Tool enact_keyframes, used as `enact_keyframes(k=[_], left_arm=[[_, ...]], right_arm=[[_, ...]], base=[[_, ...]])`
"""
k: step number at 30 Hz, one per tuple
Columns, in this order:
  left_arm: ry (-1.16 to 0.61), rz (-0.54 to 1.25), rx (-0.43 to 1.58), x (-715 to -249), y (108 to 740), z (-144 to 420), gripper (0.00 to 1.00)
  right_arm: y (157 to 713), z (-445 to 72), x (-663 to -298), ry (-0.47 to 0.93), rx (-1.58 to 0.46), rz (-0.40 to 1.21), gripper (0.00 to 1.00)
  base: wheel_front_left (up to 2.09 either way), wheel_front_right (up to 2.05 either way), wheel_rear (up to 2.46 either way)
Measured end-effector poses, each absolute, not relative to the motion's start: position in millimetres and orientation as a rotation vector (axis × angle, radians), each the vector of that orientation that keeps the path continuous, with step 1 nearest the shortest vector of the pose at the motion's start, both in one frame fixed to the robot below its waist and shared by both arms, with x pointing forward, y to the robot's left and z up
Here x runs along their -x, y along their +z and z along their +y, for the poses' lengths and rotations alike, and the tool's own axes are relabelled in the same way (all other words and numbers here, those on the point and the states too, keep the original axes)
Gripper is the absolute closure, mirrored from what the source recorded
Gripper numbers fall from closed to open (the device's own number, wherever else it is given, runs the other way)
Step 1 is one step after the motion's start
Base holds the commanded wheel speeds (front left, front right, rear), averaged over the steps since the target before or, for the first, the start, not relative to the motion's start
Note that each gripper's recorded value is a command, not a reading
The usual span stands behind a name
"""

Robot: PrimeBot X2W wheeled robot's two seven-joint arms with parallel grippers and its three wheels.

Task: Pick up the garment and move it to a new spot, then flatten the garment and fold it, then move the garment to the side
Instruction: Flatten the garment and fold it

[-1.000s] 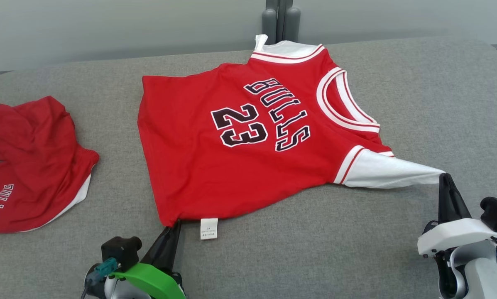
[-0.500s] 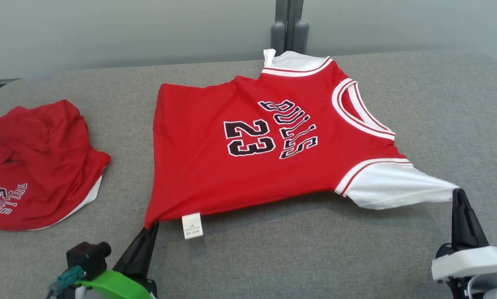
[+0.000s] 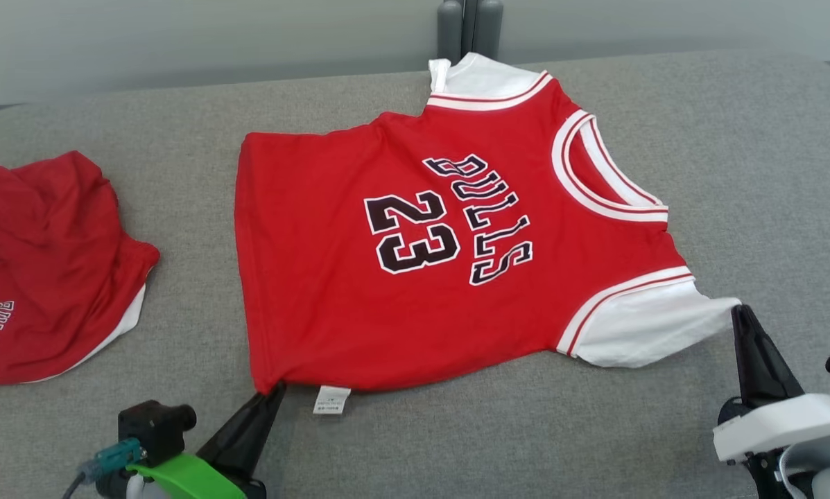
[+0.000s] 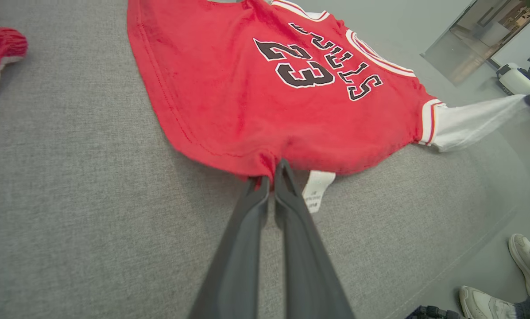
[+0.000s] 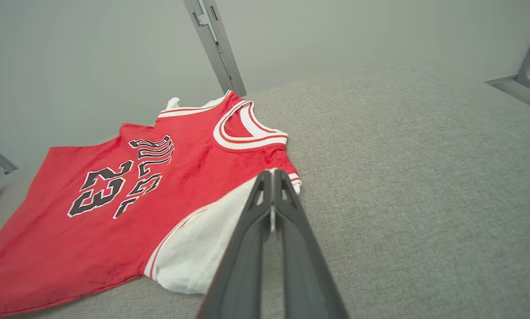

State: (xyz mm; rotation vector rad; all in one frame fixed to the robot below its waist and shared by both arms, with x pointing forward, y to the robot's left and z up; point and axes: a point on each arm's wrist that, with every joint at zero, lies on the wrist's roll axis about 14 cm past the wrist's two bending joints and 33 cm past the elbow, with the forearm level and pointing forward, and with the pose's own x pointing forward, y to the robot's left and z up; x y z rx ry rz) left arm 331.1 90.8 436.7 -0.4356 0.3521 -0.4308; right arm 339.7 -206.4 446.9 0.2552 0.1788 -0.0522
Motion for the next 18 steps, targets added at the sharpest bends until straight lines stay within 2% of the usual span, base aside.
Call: enact_keyframes(k=[8, 18], left_arm=[[-0.531, 0.298, 0.437, -378, 466, 76, 1.0], [-0.51, 0.328, 0.387, -426, 457, 93, 1.0]], right_arm=[[459, -191, -395, 0.051, -0.222, 0.173, 1.0], [465, -174, -472, 0.151, -0.122, 0.155, 1.0]], base=[[0.0, 0.0, 0.0], [0.0, 0.0, 0.0]])
